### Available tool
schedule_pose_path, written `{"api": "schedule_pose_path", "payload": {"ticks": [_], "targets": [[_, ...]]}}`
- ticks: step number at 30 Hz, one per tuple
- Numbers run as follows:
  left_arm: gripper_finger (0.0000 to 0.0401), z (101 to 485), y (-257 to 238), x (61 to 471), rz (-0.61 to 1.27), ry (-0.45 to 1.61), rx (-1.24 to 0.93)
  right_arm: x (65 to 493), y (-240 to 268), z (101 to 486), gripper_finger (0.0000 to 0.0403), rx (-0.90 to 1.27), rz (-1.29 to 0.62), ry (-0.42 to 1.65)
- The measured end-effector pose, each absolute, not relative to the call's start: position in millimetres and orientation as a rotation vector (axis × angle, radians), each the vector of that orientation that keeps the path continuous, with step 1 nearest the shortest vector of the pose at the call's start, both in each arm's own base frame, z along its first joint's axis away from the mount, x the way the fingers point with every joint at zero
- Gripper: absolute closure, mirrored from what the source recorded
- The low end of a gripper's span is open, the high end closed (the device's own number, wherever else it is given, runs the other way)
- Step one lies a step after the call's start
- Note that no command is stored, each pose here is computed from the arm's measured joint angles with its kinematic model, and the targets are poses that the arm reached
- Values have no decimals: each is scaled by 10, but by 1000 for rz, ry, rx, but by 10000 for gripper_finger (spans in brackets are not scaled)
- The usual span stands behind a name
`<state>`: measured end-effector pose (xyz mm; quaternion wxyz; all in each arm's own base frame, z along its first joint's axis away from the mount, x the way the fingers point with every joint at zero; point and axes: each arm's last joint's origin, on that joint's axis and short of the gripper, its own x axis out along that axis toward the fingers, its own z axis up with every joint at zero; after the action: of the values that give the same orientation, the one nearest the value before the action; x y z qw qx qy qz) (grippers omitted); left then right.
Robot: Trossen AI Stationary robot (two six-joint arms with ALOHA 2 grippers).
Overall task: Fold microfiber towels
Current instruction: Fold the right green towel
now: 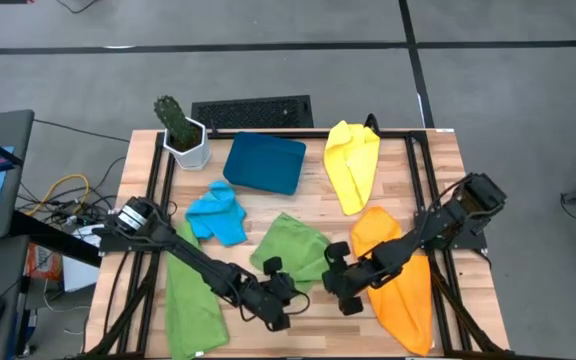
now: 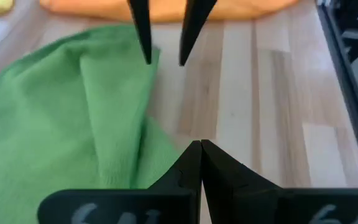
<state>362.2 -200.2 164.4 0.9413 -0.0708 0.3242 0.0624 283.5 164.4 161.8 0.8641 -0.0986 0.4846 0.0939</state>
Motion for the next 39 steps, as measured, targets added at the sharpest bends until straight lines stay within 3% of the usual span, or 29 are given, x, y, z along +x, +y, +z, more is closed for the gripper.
{"api": "schedule_pose_path", "payload": {"ticks": [7,39], "targets": [[401,1540,-1981,3694,103,657,-127,2886,1620,1344,243,-213,155,1107],[401,1042,-1951,3635,52,775,-164,2880,1576,1396,250,-223,90,1091]]}}
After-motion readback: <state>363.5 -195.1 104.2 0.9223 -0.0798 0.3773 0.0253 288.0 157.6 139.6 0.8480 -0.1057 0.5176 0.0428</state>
